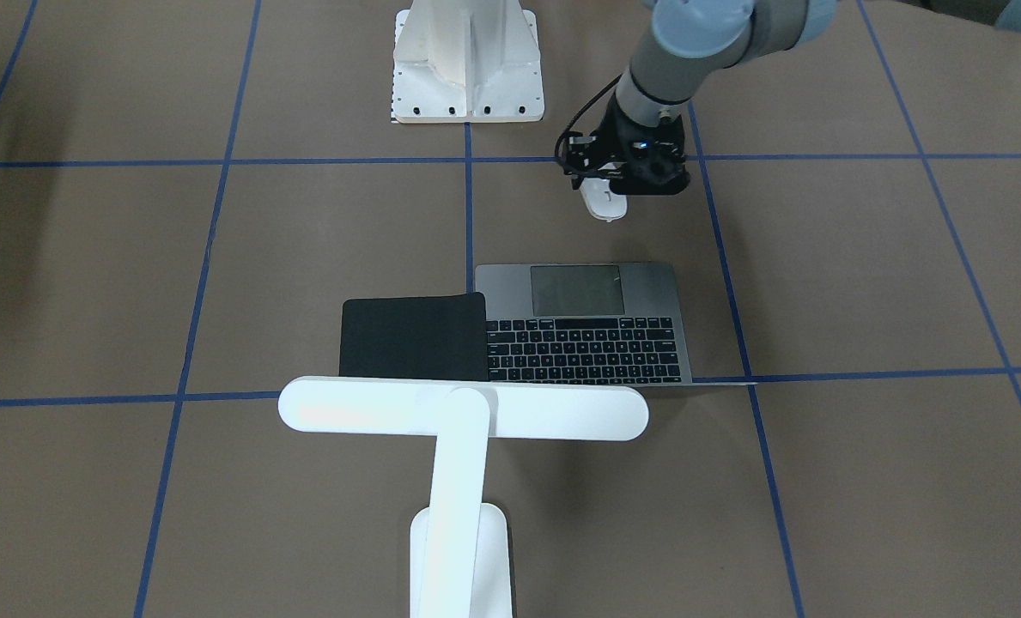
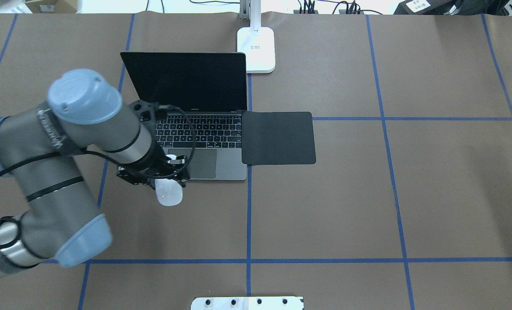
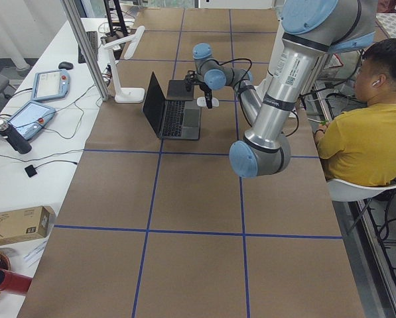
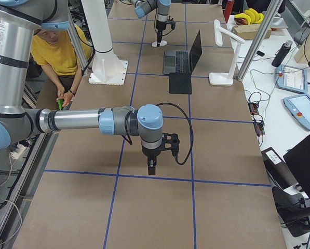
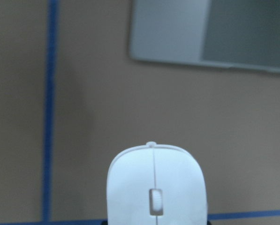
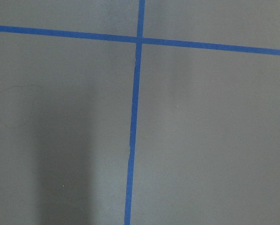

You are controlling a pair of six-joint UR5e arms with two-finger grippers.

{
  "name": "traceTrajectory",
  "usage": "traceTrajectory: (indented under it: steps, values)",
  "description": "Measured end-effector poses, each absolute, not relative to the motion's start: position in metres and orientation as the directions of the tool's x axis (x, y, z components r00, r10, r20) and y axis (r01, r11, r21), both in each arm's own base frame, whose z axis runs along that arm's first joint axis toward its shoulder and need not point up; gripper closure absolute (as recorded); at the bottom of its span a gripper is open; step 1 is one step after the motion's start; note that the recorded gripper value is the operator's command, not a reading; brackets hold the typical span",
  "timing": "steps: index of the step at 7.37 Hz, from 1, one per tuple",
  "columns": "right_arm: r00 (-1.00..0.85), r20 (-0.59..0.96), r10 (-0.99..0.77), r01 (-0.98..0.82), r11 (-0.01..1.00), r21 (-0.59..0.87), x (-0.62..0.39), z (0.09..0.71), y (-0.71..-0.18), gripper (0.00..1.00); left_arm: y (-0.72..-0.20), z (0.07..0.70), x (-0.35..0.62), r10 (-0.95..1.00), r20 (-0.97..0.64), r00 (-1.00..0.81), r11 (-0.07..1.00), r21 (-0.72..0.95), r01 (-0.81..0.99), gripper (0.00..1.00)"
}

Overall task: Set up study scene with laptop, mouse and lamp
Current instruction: 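Move the white mouse over the black mouse pad with the left gripper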

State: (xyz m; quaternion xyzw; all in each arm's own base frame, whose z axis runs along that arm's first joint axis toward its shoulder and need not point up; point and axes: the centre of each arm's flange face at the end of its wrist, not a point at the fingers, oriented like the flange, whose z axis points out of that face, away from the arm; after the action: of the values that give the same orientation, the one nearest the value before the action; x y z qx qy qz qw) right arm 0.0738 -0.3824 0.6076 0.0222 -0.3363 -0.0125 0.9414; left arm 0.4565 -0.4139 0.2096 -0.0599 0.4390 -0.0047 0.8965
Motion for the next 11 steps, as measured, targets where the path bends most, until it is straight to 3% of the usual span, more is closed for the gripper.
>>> traceTrajectory:
  steps: [4,7,8,9,10,11]
  values:
    - [0.773,0.634,-0.03,0.005,0.999,0.04,0.075,0.612,-0.381,0.0,-0.52,0.103,0.605,-0.054,-0.738,0.672,0.994,-0.102,-0.033,0.58]
    - [0.772,0.636,-0.029,0.005,0.999,0.038,0.075,0.612,-0.381,0.0,-0.557,0.086,0.656,-0.052,-0.735,0.677,0.996,-0.085,-0.016,0.49]
    - [0.771,0.636,-0.029,0.006,0.999,0.038,0.075,0.612,-0.381,0.0,-0.561,0.09,0.665,-0.05,-0.731,0.681,0.997,-0.075,-0.007,0.39]
    - [0.771,0.637,-0.028,0.005,0.999,0.038,0.075,0.612,-0.381,0.0,-0.565,0.097,0.673,-0.045,-0.731,0.681,0.998,-0.06,0.001,0.11]
    - [0.77,0.638,-0.028,0.005,0.999,0.037,0.075,0.612,-0.381,0.0,-0.565,0.1,0.679,-0.038,-0.733,0.679,0.999,-0.051,0.001,0.0]
    - [0.77,0.638,-0.027,0.005,0.999,0.037,0.075,0.613,-0.38,0.0,-0.561,0.1,0.684,-0.03,-0.737,0.676,0.999,-0.044,-0.003,0.0]
